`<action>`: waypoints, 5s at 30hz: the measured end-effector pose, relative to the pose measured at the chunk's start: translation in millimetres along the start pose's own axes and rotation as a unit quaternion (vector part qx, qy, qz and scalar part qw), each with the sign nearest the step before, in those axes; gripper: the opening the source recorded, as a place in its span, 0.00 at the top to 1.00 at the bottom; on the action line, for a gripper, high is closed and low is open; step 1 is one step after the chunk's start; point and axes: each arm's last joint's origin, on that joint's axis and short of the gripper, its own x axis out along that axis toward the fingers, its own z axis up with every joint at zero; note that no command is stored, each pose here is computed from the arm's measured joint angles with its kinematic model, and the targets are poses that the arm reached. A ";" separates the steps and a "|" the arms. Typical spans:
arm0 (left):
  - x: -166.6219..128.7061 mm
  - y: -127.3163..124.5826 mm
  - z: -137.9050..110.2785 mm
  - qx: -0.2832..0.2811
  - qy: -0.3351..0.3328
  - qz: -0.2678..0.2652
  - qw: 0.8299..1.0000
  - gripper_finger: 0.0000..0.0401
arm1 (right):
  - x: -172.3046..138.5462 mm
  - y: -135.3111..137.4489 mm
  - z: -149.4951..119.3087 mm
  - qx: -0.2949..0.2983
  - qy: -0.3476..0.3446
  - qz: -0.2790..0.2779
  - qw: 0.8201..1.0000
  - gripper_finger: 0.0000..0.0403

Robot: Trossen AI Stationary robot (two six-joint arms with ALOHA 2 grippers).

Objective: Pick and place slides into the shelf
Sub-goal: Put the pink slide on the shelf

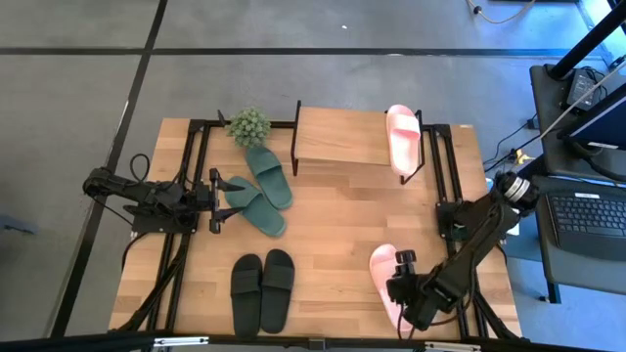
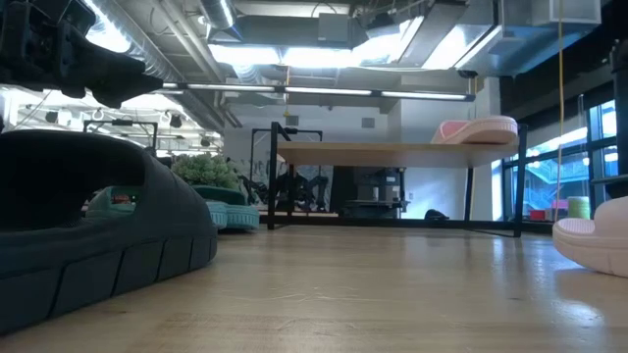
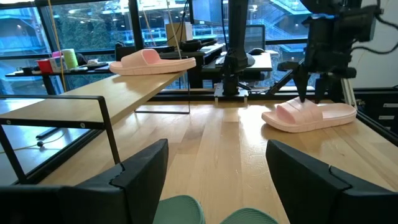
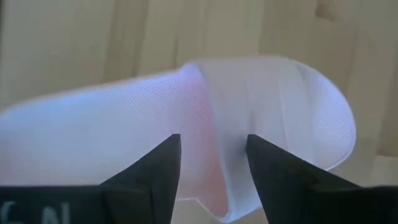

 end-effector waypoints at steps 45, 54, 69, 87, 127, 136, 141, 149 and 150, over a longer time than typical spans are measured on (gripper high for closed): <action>0.0 0.0 0.0 0.000 0.000 0.000 1.000 0.34 | 16.6 -4.8 -7.1 0.054 0.054 -0.161 0.984 0.54; 0.0 0.1 0.1 0.000 0.000 0.000 1.000 0.34 | 16.1 -7.9 -8.1 0.051 0.064 -0.172 0.982 0.54; 0.0 0.0 0.1 0.000 0.000 0.000 1.000 0.34 | 15.2 -9.7 -9.6 0.047 0.073 -0.181 0.980 0.89; 0.0 0.0 0.1 0.000 0.000 0.000 1.000 0.34 | -52.1 -16.7 50.0 -0.017 -0.033 -0.234 0.972 0.97; 0.0 0.0 0.1 0.000 0.000 0.000 1.000 0.34 | -118.3 -347.9 68.8 0.048 -0.088 -0.410 0.907 0.97; 0.0 0.1 0.1 0.012 0.000 0.000 1.000 0.34 | -91.8 -378.2 43.5 0.074 -0.052 -0.401 0.912 0.97; 0.0 0.1 0.1 0.013 0.000 0.000 1.000 0.34 | -81.4 -391.1 30.9 0.088 -0.052 -0.383 0.918 0.97; 0.0 0.0 -0.1 0.013 0.000 0.000 1.000 0.34 | -73.8 -402.2 17.0 0.087 -0.043 -0.359 0.928 0.97; 0.0 0.0 0.1 0.013 0.000 0.000 1.000 0.34 | -72.9 -402.8 15.8 0.088 -0.041 -0.359 0.928 0.97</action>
